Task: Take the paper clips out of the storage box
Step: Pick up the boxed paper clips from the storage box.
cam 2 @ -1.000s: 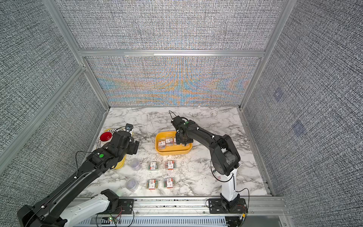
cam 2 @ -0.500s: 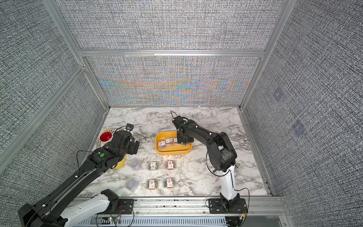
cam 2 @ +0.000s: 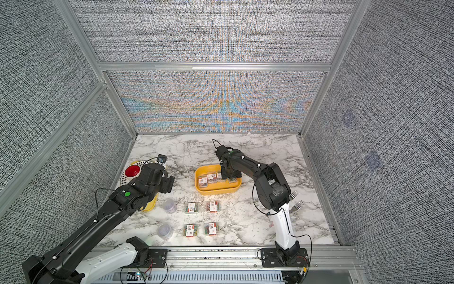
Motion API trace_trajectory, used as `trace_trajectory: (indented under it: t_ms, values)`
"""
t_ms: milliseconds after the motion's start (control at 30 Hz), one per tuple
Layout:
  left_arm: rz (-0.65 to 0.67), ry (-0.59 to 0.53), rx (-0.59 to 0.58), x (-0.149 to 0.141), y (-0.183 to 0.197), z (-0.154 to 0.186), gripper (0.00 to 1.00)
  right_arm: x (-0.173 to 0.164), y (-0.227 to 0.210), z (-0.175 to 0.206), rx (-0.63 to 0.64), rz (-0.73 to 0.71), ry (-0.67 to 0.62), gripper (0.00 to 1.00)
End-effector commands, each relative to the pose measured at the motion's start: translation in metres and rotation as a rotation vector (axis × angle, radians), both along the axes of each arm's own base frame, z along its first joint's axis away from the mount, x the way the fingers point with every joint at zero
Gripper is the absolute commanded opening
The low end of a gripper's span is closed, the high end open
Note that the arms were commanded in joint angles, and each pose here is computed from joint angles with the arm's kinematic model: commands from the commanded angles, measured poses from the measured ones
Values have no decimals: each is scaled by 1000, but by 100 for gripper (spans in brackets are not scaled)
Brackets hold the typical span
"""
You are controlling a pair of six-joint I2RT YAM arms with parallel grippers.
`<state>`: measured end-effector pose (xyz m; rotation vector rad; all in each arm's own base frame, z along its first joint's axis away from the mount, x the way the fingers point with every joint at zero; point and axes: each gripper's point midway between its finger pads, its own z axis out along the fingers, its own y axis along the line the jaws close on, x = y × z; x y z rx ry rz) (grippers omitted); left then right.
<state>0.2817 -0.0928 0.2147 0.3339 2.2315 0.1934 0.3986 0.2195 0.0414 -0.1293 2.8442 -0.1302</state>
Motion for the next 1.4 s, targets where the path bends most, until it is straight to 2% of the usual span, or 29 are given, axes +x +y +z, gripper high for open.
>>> trace_trajectory:
  t_ms: [0,67,467,600,767,967,1100,1200,1367]
  values:
    - [1,-8,-16,0,-1,3,86,-3,-12,0,-55,-25,7,59]
    - [1,-10,-19,0,-1,4,86,-3,-13,0,-64,-28,7,57]
    - [-2,-4,-19,0,-2,3,86,-4,-1,-9,-36,-1,34,57]
    - [-1,-4,-18,0,-1,3,86,-1,3,2,-29,11,16,51]
    - [-2,-9,-18,0,-1,4,86,4,9,45,-21,49,-36,49]
    - [2,-17,-19,0,0,6,86,0,9,139,47,123,-156,47]
    - [8,-25,-16,0,2,7,86,-17,16,192,122,271,-222,45]
    - [11,-32,-13,0,3,8,86,-36,19,221,118,441,-285,45]
    - [23,-45,-4,0,7,10,86,-79,21,236,58,808,-374,45]
